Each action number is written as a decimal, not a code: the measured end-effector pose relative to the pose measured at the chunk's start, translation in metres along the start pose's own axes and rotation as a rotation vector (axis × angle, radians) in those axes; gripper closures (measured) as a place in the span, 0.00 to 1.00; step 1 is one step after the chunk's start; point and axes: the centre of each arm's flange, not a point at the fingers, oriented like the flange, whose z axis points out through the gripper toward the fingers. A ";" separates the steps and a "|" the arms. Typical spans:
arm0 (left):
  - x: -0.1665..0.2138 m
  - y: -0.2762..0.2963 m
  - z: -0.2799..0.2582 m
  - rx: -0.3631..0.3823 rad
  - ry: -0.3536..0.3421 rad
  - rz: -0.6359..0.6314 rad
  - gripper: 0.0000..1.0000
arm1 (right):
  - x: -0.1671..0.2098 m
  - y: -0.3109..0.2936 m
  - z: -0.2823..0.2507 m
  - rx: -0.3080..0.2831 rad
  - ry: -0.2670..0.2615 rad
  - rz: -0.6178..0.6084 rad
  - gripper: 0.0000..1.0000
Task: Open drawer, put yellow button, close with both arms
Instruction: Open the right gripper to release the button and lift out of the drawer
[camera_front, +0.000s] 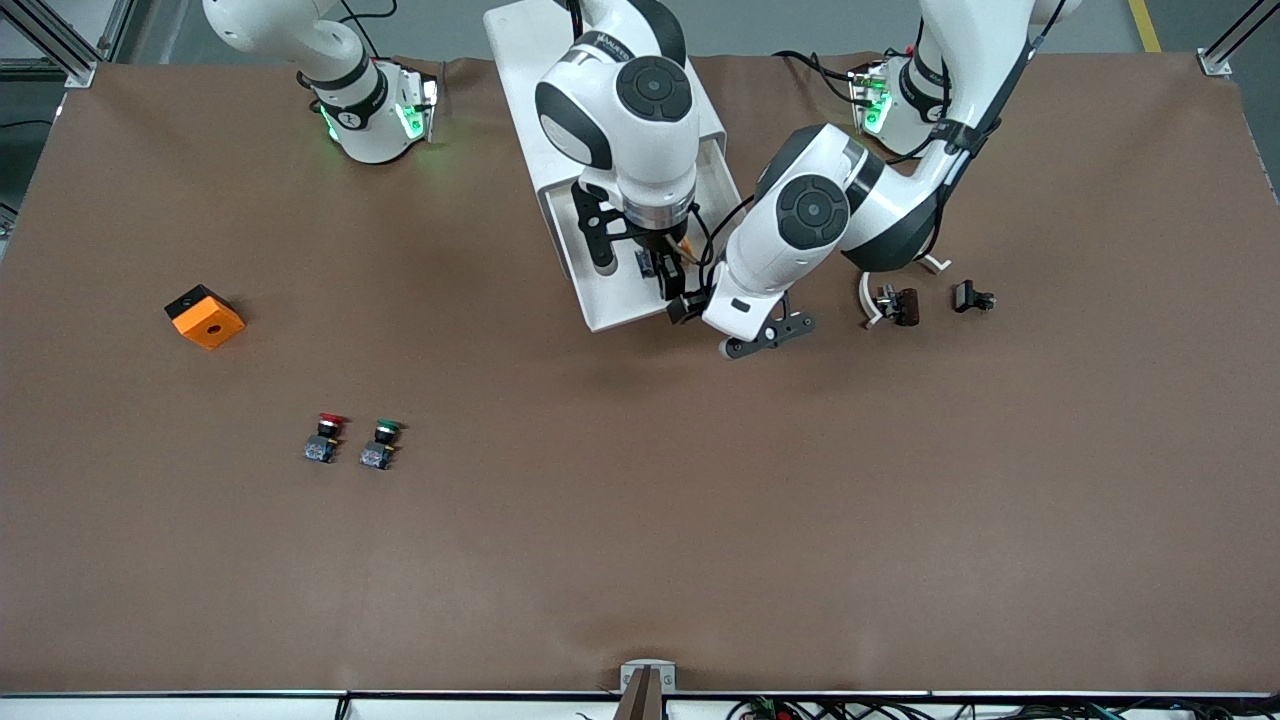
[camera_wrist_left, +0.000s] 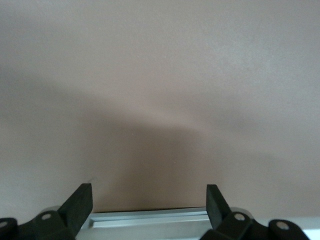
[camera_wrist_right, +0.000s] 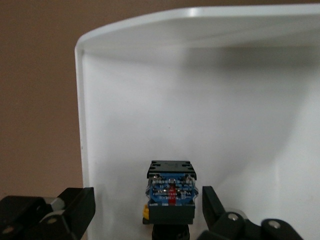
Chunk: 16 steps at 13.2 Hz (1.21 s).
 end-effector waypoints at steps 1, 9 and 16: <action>-0.001 0.001 0.001 -0.003 -0.008 -0.003 0.00 | 0.001 -0.001 -0.008 -0.006 0.007 -0.038 0.00; -0.015 0.007 0.008 0.000 -0.027 0.018 0.00 | 0.026 0.002 -0.058 -0.084 0.040 -0.548 0.00; -0.033 0.015 0.015 0.006 -0.052 -0.010 0.00 | 0.164 -0.026 -0.132 -0.087 0.015 -0.728 0.00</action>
